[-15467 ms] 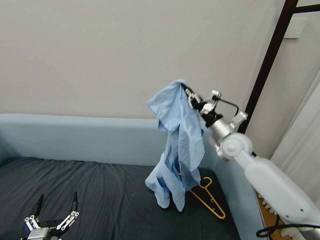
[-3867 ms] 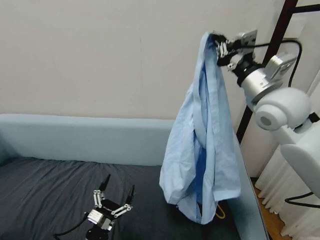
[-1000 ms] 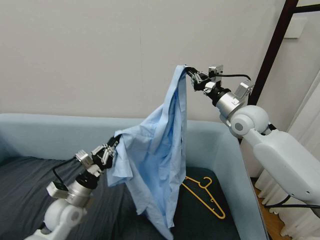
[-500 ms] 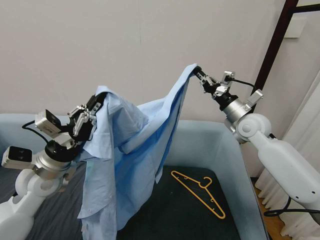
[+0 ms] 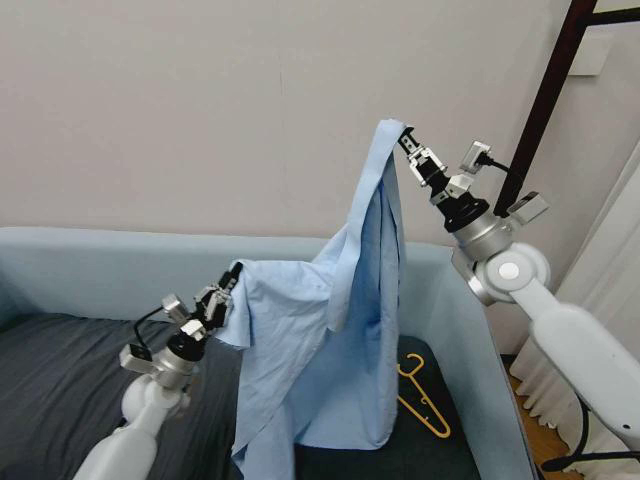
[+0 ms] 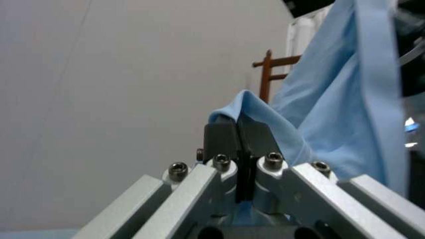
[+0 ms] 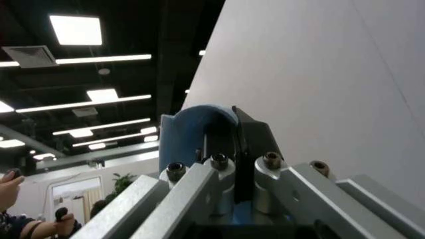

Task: Pick up the clothes from the sofa and hang them on the clothes hanger.

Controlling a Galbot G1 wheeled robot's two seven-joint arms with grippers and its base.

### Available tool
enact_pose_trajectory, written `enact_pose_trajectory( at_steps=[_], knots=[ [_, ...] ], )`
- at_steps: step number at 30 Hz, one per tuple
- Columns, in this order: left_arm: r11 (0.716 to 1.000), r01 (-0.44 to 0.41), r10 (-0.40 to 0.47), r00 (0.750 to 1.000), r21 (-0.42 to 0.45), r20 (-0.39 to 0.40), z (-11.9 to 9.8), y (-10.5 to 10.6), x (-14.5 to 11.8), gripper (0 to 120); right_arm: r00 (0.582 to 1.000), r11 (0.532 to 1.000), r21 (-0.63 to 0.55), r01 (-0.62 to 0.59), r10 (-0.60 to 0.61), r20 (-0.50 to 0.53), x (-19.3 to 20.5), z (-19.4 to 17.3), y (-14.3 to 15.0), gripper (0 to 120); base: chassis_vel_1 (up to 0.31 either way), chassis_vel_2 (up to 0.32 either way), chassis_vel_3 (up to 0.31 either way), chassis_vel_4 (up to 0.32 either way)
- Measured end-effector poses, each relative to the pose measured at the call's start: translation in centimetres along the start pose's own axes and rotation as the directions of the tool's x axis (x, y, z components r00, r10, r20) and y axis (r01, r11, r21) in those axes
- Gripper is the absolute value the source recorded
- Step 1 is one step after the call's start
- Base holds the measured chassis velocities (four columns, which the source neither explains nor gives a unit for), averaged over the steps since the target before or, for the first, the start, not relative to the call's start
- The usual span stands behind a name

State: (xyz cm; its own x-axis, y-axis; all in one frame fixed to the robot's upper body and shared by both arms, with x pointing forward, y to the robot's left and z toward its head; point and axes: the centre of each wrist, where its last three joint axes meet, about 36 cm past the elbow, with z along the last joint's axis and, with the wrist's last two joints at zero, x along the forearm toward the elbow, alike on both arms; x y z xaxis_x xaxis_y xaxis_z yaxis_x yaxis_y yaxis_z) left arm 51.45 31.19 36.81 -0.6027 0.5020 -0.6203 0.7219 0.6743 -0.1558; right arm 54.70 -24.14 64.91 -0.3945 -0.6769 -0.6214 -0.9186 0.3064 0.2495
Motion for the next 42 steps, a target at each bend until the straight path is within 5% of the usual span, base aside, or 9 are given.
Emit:
enact_pose_trajectory(
  at_steps=[5, 9, 10, 12, 24, 27, 30, 36, 42],
  knots=[
    [0.987, 0.116, -0.123, 0.991, -0.114, -0.053, 2.1, 0.1, 0.9, 0, 1.0, 1.0, 0.017, -0.007, 0.007, -0.024, -0.2, 0.6, 1.0, 0, 0.0, 0.0, 0.0, 0.0],
    [0.899, 0.331, -0.366, 0.927, -0.288, -0.076, 3.7, -1.2, 2.0, 11, 0.996, 0.996, 0.052, -0.071, 0.074, -0.051, -0.3, 1.2, 0.8, 0, 0.0, 0.0, 0.0, 0.0],
    [0.899, 0.331, -0.366, 0.927, -0.288, -0.076, 3.7, -1.2, 2.0, 11, 0.996, 0.996, 0.052, -0.071, 0.074, -0.051, -0.3, 1.2, 0.8, 0, 0.0, 0.0, 0.0, 0.0],
    [0.809, 0.44, -0.506, 0.859, -0.389, -0.082, 3.7, -2.3, 2.6, 22, 0.99, 0.99, 0.078, -0.12, 0.125, -0.063, -0.4, 1.5, 0.3, 0, 0.0, 0.0, 0.0, 0.0],
    [0.621, 0.45, -0.644, 0.759, -0.641, -0.092, 0.8, -6.4, 9.8, 66, 0.975, 0.976, 0.084, -0.201, 0.208, -0.074, -1.6, 3.5, -1.2, 0, 0.0, 0.0, 0.0, 0.0],
    [0.625, 0.46, -0.639, 0.766, -0.63, -0.074, 0.3, -7.9, 10.0, 73, 0.977, 0.978, 0.085, -0.189, 0.196, -0.081, -1.8, 3.7, -1.0, 0, 0.0, 0.0, 0.0, 0.0],
    [0.703, 0.414, -0.55, 0.832, -0.578, -0.073, -0.5, -10.9, 8.9, 87, 0.979, 0.98, 0.087, -0.178, 0.186, -0.088, -2.2, 4.1, -0.8, 0, 0.0, 0.0, 0.0, 0.0],
    [0.808, 0.339, -0.411, 0.91, -0.482, -0.05, -0.3, -15.2, 5.1, 100, 0.977, 0.98, 0.097, -0.175, 0.186, -0.107, -2.1, 4.6, -0.8, 0, 0.0, 0.0, 0.0, 0.0],
    [0.827, 0.244, -0.337, 0.936, -0.507, -0.098, 2.9, -15.7, 4.9, 100, 0.973, 0.977, 0.112, -0.183, 0.196, -0.119, -1.6, 4.3, -1.0, 0, 0.0, 0.0, 0.0, 0.0]
  ],
)
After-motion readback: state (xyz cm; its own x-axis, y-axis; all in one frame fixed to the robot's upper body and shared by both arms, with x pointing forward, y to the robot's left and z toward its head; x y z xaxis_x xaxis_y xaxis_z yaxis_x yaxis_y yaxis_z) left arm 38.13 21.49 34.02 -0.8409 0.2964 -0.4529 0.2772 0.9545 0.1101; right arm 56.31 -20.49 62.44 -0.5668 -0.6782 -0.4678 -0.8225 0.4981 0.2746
